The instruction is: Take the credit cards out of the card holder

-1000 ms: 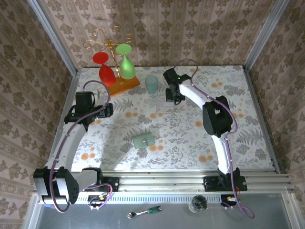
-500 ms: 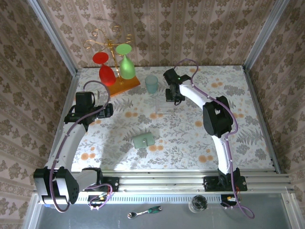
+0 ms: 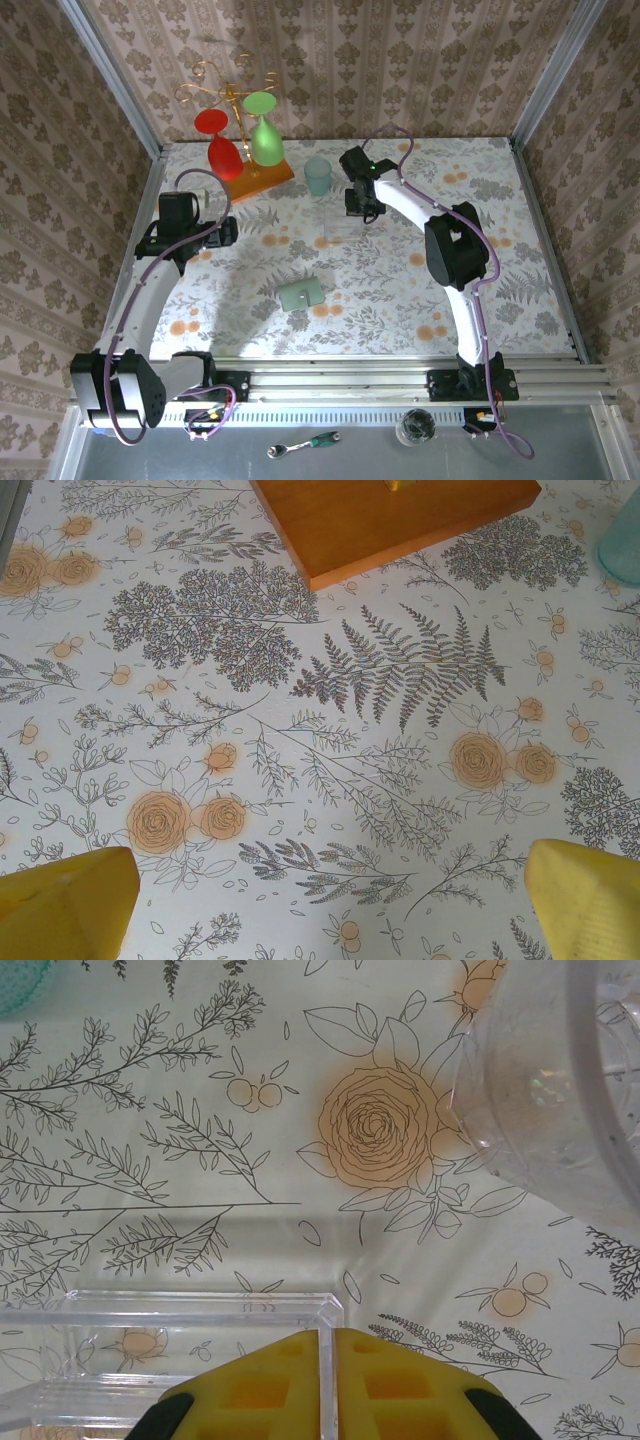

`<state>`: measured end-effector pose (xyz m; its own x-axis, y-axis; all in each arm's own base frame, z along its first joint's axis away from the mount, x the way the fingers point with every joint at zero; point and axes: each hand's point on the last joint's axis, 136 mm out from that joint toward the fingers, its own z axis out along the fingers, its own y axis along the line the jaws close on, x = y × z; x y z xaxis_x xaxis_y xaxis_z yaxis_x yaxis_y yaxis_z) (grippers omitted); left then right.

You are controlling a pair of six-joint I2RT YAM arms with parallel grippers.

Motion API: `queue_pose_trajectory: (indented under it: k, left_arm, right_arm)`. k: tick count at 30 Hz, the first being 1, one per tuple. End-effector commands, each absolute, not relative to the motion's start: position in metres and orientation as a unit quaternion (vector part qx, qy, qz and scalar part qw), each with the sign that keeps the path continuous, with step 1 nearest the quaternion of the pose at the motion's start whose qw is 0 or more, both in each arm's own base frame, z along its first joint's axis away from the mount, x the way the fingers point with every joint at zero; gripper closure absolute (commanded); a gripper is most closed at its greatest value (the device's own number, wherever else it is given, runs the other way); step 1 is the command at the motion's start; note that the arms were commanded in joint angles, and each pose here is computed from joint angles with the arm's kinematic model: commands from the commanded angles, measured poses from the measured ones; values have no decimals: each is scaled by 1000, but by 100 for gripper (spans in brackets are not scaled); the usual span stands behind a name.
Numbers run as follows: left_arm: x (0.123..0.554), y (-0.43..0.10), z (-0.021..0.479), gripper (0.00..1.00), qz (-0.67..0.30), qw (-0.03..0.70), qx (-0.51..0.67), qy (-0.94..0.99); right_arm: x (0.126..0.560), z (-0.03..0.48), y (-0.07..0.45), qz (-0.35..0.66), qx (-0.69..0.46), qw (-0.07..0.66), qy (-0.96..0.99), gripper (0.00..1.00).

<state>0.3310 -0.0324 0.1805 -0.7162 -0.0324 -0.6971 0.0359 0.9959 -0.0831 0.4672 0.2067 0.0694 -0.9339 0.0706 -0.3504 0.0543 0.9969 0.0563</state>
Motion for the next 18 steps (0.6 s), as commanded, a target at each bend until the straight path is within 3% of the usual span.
queue_pose_trajectory:
  k: [1, 18]
  left_arm:
    - [331, -32, 190, 0, -40, 385, 11, 922]
    - [331, -33, 187, 0, -41, 381, 11, 924]
  right_arm:
    - [455, 75, 209, 26, 38, 167, 985, 85]
    - [454, 88, 208, 29, 46, 180, 982, 78]
